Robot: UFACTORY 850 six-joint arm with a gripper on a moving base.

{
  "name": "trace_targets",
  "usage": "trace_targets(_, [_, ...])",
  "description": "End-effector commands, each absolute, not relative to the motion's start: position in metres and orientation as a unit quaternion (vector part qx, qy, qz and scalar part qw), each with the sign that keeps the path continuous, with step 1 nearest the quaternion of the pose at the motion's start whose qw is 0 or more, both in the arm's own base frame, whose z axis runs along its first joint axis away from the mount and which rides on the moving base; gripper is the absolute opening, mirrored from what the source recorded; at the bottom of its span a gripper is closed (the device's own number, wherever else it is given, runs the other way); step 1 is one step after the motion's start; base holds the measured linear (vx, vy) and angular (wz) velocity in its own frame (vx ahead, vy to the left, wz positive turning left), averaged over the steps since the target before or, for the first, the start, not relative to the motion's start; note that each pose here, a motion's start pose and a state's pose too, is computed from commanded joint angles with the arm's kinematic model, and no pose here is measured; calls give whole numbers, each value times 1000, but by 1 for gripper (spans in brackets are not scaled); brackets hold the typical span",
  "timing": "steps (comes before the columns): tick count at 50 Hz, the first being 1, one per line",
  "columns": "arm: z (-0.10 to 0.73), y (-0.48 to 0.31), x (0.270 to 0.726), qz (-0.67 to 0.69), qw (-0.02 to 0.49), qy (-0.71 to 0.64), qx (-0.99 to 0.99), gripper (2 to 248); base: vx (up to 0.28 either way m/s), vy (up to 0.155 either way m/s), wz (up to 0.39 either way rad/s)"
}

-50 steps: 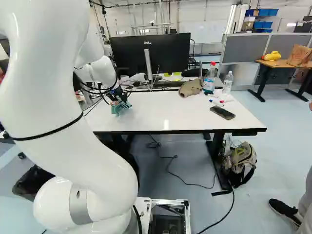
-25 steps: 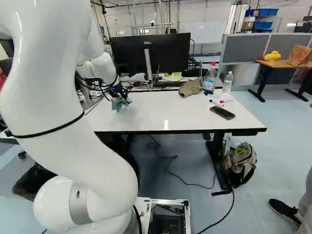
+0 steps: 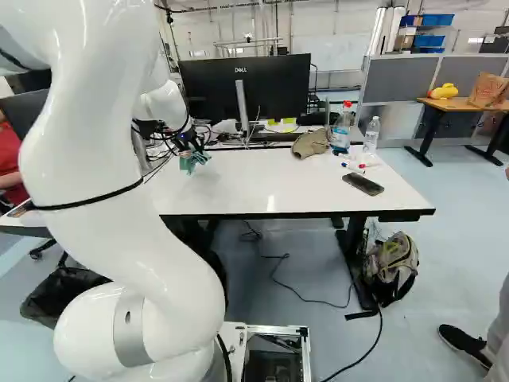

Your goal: Clean the table with the green towel

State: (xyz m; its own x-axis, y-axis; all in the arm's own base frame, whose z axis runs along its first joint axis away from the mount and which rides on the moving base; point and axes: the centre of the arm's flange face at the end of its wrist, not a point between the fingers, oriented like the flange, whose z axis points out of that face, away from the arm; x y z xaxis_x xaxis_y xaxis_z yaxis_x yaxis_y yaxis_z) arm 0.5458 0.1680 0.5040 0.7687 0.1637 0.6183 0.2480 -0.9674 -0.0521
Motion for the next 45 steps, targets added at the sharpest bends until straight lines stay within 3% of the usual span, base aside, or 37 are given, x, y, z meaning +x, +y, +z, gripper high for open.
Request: trace_targets(45, [481, 216, 599, -320, 73, -132, -935, 59, 0, 0, 0])
